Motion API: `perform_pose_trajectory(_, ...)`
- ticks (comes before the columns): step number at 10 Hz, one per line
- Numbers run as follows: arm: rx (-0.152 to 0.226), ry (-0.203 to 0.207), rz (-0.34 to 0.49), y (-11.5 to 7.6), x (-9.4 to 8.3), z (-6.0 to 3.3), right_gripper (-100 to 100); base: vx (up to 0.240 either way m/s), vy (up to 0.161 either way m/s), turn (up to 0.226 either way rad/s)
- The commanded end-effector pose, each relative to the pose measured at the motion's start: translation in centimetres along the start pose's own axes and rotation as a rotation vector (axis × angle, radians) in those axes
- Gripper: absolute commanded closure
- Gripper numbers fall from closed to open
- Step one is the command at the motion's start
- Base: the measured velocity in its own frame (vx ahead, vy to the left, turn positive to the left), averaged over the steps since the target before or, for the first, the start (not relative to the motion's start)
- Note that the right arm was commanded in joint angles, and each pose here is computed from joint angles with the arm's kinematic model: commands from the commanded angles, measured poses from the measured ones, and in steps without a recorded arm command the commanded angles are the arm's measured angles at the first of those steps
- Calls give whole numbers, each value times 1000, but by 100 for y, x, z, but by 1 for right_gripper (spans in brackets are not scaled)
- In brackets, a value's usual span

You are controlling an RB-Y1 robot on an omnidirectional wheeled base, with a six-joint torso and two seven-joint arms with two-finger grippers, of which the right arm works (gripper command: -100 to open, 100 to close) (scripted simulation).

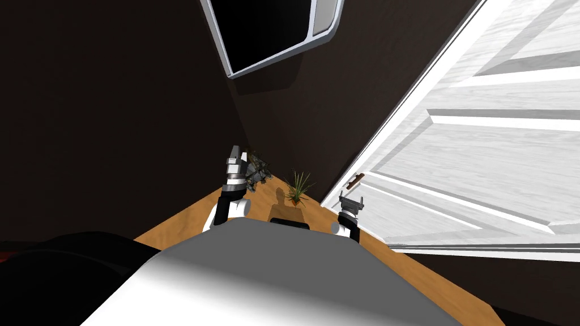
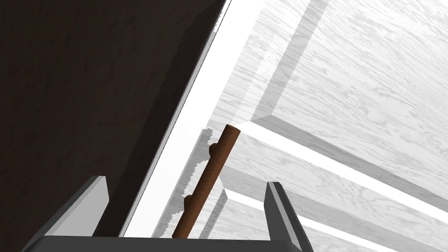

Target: Pull the door open

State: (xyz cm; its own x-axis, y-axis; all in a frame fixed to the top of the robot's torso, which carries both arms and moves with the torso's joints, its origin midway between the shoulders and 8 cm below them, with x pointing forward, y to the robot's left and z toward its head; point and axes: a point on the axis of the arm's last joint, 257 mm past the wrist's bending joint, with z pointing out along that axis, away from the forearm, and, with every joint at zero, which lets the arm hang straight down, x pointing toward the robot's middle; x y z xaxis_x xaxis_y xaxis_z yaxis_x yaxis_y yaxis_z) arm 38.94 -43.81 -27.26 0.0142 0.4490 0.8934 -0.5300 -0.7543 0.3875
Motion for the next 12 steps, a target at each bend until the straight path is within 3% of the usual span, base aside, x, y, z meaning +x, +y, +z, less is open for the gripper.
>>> perform_pose_trajectory(1,-14,-32,44,45,-157,-48,-100,-2,-122,215)
perform_pose_trajectory(12,-125,-196,261,286,-964,-332,-100,-4,-121,172)
